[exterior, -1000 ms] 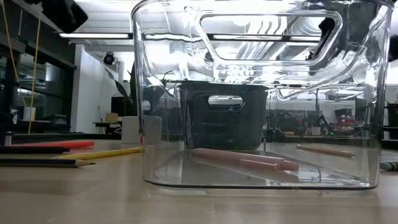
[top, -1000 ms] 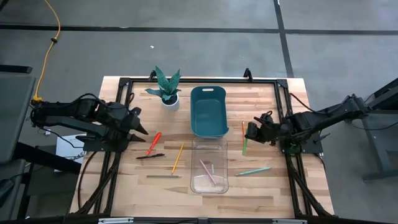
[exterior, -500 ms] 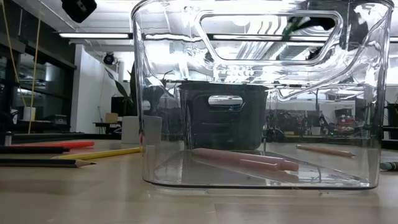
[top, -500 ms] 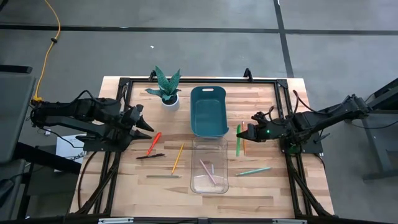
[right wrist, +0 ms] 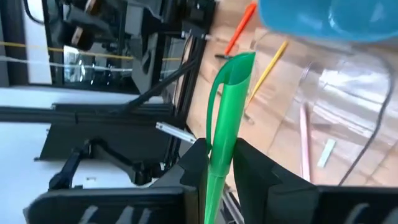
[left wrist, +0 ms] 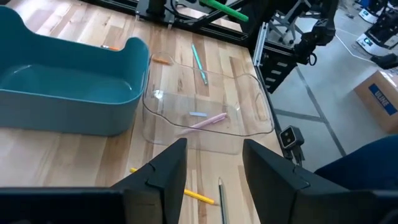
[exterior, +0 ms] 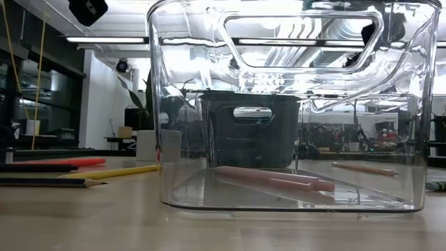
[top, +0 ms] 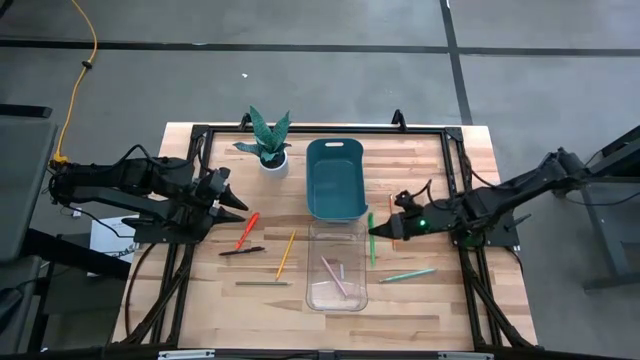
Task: Sort pens & pencils
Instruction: Put the green pen into the transparent bin
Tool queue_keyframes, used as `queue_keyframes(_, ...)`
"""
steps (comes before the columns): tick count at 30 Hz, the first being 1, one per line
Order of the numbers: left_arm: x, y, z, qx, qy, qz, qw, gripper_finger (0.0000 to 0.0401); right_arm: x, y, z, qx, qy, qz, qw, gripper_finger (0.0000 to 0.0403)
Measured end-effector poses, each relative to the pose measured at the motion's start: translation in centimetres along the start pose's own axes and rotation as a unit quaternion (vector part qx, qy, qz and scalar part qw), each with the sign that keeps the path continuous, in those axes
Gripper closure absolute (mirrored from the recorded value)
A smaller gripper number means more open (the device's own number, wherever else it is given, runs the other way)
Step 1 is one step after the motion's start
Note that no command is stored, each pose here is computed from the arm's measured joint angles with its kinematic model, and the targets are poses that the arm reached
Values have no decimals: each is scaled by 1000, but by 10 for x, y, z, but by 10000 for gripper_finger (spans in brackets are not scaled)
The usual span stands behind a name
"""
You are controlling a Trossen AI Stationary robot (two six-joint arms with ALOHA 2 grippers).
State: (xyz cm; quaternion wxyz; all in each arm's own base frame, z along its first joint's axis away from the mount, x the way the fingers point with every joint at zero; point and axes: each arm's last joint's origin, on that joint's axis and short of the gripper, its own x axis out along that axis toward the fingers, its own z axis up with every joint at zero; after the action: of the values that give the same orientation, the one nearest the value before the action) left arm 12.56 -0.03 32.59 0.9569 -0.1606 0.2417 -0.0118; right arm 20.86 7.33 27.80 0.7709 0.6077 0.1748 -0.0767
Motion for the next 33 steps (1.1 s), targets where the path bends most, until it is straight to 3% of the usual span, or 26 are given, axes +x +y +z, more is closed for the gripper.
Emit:
queue_keyframes(10,0,0,0,1,1,0,1000,256,31,4,-17,7,7,43,999,357)
queue_keyframes(21,0,0,-1,15,8,-7,1000,256,64,-5,-27,37,7,49,998,357)
queue_keyframes(26,0,0,-1,25,9,-10,1000,256,73,7,-29,32,9,30,999,357)
queue_keyframes(33,0,0,-4,37,24,-8,999,256,84,27,-28,8,19,-59,998,357)
